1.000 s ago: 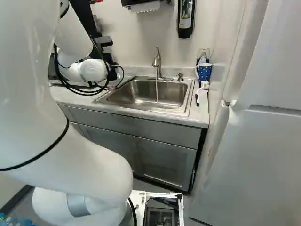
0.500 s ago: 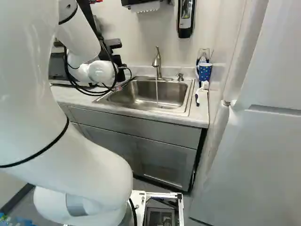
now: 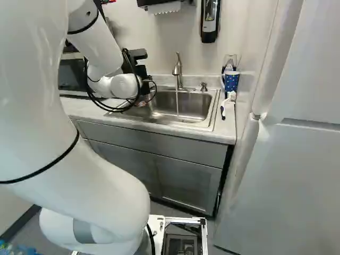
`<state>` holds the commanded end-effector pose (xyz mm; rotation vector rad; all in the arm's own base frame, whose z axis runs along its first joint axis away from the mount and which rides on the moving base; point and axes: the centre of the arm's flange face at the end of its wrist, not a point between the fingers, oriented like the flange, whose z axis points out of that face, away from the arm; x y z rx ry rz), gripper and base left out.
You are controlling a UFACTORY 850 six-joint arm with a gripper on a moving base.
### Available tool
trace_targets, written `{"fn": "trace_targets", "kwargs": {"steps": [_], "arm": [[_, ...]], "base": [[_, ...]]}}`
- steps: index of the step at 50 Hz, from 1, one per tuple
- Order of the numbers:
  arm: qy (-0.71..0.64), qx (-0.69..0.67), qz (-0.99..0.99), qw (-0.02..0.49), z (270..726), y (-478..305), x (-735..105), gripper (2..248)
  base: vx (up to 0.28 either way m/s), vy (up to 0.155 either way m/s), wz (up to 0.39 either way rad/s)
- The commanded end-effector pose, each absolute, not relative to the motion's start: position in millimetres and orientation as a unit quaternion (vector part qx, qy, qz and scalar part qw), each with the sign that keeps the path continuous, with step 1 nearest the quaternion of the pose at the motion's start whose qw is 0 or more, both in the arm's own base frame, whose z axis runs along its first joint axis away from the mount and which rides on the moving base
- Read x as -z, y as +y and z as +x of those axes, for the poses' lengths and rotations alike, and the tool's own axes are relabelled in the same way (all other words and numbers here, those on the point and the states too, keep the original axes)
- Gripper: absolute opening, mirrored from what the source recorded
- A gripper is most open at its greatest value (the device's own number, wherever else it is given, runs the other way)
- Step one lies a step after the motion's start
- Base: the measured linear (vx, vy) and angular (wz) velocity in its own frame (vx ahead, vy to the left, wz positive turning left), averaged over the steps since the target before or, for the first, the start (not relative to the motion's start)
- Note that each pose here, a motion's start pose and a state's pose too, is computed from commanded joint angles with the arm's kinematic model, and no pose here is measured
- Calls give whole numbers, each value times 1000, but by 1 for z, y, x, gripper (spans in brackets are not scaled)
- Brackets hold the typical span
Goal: Rinse the cup and place it in the tray
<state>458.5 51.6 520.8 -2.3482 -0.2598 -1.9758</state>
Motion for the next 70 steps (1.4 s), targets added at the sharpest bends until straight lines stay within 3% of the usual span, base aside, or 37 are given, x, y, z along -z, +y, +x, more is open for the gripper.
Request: {"fn": "trace_targets", "kwargs": {"steps": [70], "arm": [[3,592,-806,-33,451,-49,-450,124]], "base": [[0,0,0]]}}
